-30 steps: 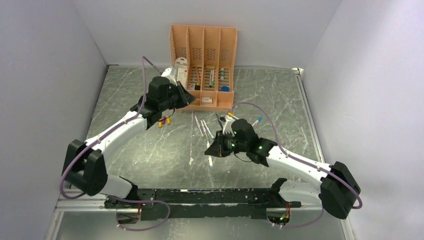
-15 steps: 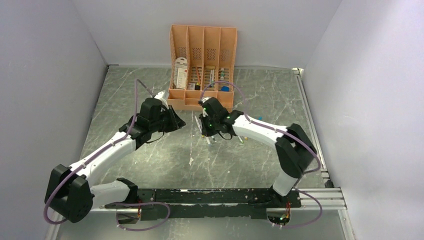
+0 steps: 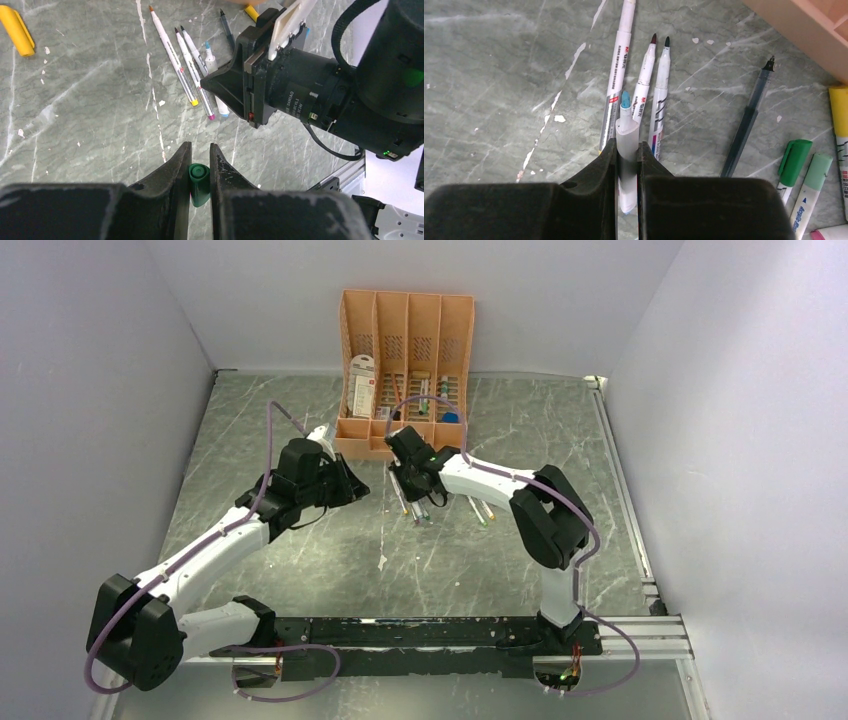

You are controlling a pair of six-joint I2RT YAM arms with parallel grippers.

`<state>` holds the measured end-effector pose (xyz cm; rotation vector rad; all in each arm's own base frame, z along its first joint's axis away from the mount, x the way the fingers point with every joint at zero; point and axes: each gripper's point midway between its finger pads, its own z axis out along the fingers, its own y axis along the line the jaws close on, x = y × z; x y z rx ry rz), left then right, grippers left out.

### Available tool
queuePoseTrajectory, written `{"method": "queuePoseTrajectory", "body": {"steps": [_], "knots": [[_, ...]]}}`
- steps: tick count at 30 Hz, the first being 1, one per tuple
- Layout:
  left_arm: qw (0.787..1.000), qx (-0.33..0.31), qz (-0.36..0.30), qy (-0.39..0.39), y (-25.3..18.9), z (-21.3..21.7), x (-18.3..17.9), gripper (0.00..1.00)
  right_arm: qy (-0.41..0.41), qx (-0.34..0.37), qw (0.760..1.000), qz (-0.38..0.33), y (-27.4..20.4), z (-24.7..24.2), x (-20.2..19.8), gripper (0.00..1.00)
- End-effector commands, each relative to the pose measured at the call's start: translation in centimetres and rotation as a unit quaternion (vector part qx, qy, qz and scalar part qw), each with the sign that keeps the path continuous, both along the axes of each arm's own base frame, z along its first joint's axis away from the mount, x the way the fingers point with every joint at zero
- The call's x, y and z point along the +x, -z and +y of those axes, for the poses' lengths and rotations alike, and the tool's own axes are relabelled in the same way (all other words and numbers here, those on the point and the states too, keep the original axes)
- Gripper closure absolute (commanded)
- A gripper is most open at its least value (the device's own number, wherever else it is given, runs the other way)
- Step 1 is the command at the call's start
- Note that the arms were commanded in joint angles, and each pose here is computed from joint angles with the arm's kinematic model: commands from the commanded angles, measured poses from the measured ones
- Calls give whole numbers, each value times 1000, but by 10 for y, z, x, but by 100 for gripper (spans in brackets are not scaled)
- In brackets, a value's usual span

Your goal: Open the pen caps

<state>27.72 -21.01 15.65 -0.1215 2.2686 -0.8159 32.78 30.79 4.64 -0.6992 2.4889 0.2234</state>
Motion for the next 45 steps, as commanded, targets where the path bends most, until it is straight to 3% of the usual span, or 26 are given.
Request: {"method": "queuePoseTrajectory", "body": {"steps": [1, 7, 18, 31, 45], "knots": [[1000, -9, 4, 12, -1, -4, -4, 93, 2, -15, 1000, -4, 4, -5, 10, 91], [1000, -8, 4, 10, 0, -4, -3, 93, 3, -12, 1000, -1, 5, -6, 11, 79], [1000, 15, 19, 8, 11, -2, 2, 93, 1, 15, 1000, -1, -13, -3, 5, 71], [986, 155, 59, -26, 57, 12, 54, 93, 13, 71, 997, -18, -66, -26, -32, 63], [948, 286, 112, -89, 111, 51, 106, 90, 12, 108, 994, -10, -70, -40, -62, 60]]}}
